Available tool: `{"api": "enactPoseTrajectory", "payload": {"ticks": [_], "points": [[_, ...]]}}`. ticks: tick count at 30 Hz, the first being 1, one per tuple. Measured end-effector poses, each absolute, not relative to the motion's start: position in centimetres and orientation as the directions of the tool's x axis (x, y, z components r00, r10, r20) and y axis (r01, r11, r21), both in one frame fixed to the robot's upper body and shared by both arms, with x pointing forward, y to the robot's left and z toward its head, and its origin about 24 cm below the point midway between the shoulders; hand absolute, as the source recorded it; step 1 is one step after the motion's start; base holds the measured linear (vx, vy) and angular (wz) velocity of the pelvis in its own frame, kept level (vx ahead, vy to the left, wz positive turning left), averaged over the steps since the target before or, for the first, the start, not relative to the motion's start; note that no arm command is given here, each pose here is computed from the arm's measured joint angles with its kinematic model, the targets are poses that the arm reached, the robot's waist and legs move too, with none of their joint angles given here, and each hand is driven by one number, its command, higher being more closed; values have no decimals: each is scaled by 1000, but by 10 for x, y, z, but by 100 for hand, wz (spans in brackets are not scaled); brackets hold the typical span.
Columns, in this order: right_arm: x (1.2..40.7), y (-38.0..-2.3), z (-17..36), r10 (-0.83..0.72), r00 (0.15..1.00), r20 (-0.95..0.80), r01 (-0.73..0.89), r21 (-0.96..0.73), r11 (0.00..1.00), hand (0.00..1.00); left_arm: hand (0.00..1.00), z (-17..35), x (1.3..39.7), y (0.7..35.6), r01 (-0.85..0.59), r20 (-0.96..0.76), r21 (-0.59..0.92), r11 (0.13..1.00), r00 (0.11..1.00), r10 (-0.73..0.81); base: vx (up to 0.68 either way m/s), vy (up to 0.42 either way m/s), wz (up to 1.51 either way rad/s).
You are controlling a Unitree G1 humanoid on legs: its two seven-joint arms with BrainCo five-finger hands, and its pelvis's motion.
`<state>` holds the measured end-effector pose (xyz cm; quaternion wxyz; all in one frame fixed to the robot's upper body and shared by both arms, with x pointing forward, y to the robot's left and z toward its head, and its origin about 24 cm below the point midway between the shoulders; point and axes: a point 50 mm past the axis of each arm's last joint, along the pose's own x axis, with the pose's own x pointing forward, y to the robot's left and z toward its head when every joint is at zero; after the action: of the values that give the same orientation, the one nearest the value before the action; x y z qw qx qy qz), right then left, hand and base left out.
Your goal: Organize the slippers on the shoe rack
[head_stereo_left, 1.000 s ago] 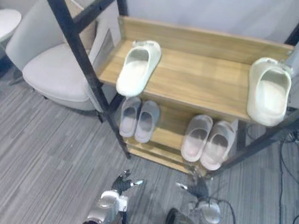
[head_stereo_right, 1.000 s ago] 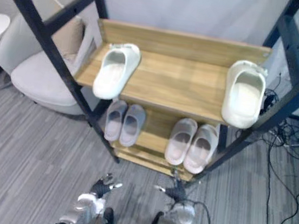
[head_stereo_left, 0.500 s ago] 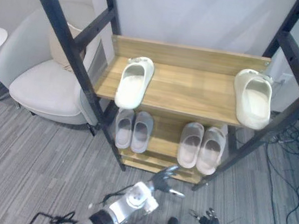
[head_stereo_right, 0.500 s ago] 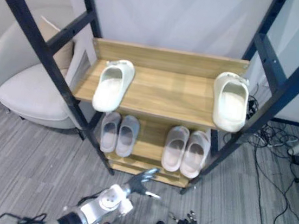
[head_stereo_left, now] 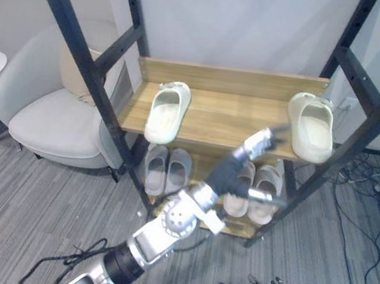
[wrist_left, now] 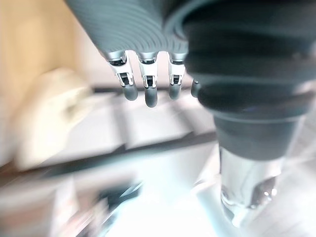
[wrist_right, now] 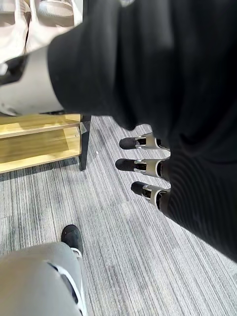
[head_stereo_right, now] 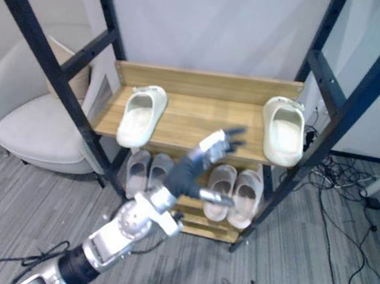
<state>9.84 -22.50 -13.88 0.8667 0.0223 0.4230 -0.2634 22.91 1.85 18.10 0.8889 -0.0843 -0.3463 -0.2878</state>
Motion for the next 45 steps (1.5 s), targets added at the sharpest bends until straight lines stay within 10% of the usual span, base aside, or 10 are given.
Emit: {"api": "enactPoseTrajectory", "payload": {"ticks": [14, 45], "points": [[101, -223, -139, -430, 511, -744, 466, -180, 866, 0, 0, 211, 301, 74, 117, 688, 254, 960, 675, -265, 18, 17, -6], [104, -231, -136, -424, 535, -731, 442, -186, 878, 0, 0, 182, 378, 203, -283, 388, 665, 691, 921, 4, 10, 6, -5]]}}
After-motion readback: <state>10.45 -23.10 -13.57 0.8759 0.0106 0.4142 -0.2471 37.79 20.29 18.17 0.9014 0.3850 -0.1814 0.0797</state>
